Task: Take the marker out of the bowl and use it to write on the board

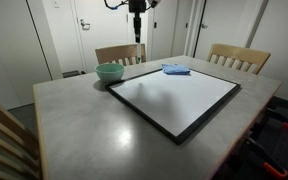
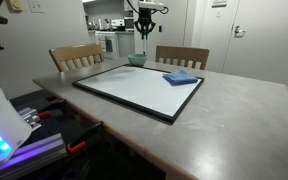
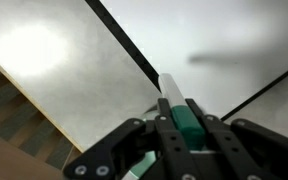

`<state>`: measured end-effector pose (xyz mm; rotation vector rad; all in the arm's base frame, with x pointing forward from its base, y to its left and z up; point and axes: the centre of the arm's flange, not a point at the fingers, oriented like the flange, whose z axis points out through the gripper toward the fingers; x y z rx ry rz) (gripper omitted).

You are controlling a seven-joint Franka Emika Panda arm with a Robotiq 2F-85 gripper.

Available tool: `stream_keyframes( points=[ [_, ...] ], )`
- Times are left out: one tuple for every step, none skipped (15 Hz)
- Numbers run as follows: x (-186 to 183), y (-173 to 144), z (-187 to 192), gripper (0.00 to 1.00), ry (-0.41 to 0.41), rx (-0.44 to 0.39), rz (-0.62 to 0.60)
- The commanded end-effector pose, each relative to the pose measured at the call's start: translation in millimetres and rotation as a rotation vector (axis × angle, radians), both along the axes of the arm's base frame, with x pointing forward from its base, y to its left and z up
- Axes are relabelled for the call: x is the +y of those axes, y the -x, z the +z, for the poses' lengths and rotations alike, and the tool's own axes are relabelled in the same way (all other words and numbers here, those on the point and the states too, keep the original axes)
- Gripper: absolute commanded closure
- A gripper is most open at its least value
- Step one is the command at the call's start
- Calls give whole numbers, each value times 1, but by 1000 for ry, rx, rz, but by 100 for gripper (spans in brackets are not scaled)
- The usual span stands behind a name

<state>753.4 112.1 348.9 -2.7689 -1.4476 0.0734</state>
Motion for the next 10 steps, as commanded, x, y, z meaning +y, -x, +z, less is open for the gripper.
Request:
stream_keyframes(
  points=[
    [-7, 57, -6, 95, 39, -17, -66],
    [-7, 61, -6, 95, 26, -17, -78],
    [-8, 68, -5, 95, 4, -15, -96],
    [-10, 75, -5, 95, -32, -17, -105],
    [-13, 82, -5, 95, -56, -12, -124],
    [-17, 90, -5, 95, -91, -8, -134],
    [-23, 97, -5, 95, -123, -4, -140],
    [-30, 105, -2, 95, -146, 1, -160],
    [-36, 113, -1, 95, -161, 9, -181],
    [-41, 120, 1, 95, -175, 18, -193]
  ],
)
